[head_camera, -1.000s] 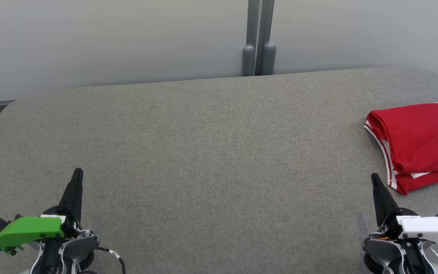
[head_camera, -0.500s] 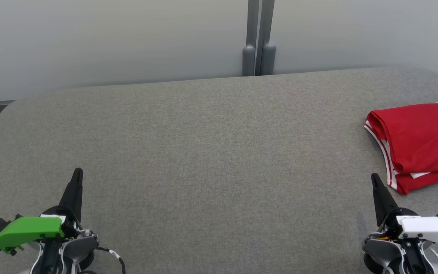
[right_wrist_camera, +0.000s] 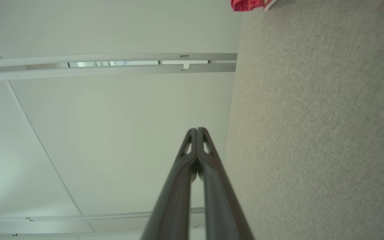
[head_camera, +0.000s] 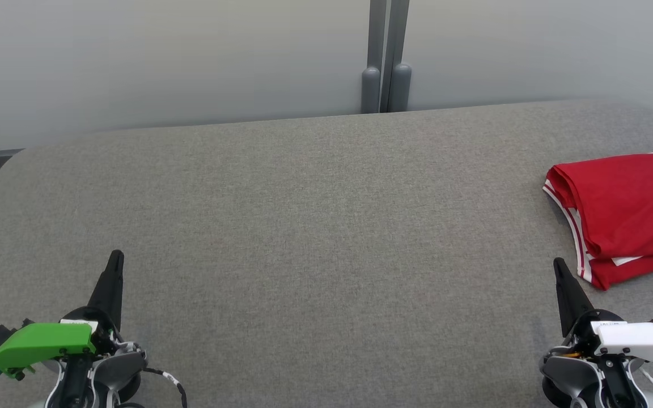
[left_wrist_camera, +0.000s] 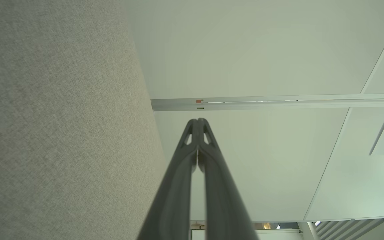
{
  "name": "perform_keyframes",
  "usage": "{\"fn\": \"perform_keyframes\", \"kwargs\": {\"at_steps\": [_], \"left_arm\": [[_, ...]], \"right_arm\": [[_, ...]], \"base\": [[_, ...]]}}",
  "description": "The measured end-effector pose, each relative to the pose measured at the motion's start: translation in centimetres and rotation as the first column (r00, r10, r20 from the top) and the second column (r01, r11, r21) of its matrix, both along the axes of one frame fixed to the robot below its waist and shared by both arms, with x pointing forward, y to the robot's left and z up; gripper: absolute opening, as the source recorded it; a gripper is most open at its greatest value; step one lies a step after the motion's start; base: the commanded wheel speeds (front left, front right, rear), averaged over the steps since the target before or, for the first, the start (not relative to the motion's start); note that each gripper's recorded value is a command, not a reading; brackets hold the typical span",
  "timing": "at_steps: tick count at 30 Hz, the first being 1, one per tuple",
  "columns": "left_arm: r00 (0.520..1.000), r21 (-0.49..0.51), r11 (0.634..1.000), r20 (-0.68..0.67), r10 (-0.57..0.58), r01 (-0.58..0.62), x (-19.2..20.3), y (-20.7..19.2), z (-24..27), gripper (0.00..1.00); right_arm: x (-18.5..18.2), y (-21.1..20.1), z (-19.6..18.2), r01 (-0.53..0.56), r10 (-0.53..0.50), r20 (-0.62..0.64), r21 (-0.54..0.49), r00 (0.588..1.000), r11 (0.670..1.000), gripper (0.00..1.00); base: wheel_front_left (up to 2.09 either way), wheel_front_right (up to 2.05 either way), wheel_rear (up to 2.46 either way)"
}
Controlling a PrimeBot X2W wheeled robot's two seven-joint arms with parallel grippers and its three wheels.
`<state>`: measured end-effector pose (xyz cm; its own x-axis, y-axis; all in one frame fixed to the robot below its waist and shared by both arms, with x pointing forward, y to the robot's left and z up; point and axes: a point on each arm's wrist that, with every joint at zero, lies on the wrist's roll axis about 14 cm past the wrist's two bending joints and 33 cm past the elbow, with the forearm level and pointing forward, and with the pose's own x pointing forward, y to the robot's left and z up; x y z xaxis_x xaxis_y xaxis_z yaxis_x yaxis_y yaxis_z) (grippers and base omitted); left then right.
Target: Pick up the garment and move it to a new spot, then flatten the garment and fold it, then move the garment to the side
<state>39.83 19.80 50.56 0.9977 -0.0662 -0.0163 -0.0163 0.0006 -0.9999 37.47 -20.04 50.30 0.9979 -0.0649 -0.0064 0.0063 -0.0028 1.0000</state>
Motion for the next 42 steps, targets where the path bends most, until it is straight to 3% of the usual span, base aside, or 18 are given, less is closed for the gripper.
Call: {"fn": "perform_keyframes", "kwargs": {"at_steps": [42], "left_arm": [[1.000,0.000,1.000,0.000,0.000,0.000,0.00,0.00,0.01,0.00]], "right_arm": [[0.00,0.00,0.00,0.000,0.000,0.000,0.000,1.000,1.000,0.00]], "base": [[0.00,0.00,0.00]]}}
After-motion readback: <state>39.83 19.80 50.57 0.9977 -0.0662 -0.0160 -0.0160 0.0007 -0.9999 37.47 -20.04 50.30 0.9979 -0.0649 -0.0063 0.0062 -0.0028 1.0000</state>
